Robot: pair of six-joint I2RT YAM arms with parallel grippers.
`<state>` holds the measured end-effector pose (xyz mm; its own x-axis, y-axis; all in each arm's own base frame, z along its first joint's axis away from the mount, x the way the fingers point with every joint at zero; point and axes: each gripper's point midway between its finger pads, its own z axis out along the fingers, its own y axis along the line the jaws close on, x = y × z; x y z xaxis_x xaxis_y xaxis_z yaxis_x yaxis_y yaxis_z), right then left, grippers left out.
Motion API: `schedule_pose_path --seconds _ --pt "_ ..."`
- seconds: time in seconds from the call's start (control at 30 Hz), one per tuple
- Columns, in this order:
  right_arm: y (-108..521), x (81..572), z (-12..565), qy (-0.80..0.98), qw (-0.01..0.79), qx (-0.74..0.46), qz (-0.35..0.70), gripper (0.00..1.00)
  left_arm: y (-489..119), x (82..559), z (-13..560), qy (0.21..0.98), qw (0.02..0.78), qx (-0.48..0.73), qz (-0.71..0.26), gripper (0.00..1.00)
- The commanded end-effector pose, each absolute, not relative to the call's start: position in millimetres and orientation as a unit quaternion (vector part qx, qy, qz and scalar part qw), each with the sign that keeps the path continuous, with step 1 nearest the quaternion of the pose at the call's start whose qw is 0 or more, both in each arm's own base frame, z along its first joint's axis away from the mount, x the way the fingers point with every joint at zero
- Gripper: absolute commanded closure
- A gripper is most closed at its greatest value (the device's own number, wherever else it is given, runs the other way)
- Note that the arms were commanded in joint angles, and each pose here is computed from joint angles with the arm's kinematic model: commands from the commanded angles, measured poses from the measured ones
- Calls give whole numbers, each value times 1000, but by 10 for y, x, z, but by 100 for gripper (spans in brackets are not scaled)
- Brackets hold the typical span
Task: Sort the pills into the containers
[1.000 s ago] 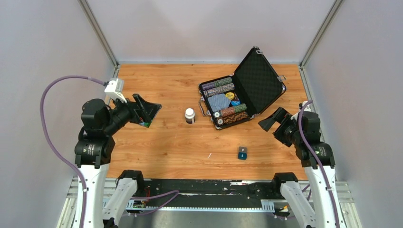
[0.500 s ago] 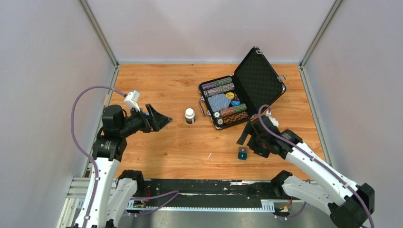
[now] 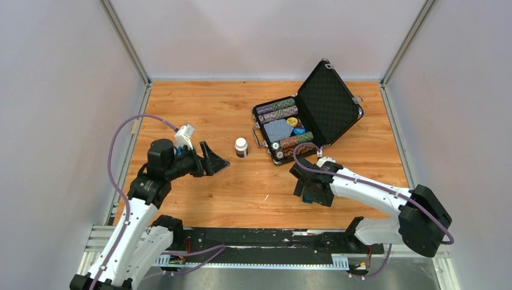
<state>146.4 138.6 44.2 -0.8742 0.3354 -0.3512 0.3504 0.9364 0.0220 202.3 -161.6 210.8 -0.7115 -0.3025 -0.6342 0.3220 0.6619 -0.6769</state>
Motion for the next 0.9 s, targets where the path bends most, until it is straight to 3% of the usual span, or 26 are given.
schedule_pose_path --seconds 0.0,0.47,0.87 --pt "1524 1609 430 968 198 152 -4 23 -1671 2077 2147 822 394 5 -411 4" --pt "1617 1652 229 979 183 93 -3 42 -1701 2004 1928 834 369 -1 -410 4" --pt "1654 1690 348 976 208 64 31 69 -1866 1945 1815 834 342 4 -433 4"
